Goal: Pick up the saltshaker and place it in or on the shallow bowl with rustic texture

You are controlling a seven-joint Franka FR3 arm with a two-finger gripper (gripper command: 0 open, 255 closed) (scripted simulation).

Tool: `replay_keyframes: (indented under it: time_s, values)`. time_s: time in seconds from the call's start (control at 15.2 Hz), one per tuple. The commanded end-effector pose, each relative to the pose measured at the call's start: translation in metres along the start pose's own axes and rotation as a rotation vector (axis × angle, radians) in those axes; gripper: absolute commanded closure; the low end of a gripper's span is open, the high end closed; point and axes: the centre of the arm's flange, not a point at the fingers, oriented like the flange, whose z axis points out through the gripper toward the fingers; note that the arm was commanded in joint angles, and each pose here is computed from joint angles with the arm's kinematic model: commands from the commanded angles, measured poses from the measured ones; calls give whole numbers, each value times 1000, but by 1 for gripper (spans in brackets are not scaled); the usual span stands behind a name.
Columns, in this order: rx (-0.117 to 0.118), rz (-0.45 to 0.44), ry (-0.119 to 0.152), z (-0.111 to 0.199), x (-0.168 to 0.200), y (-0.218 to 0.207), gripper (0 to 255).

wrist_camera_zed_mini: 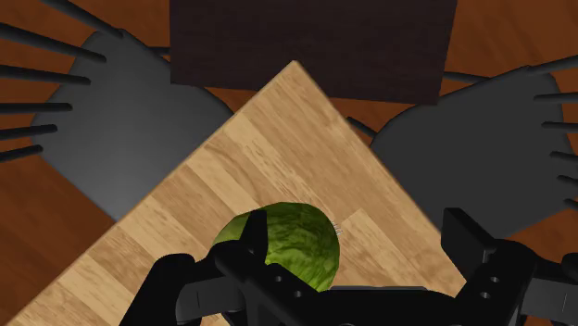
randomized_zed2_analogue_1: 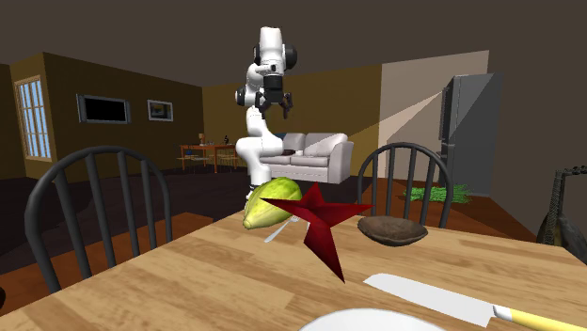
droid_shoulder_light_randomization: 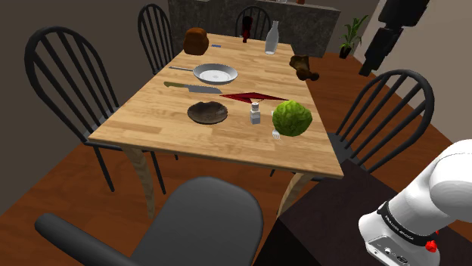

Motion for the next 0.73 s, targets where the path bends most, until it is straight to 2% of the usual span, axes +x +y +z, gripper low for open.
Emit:
replay_keyframes:
  time_s: [0.0,0.66]
  values:
    - [0,0,0,0,0,0,0]
    - [-57,139,74,95,79,-33,0]
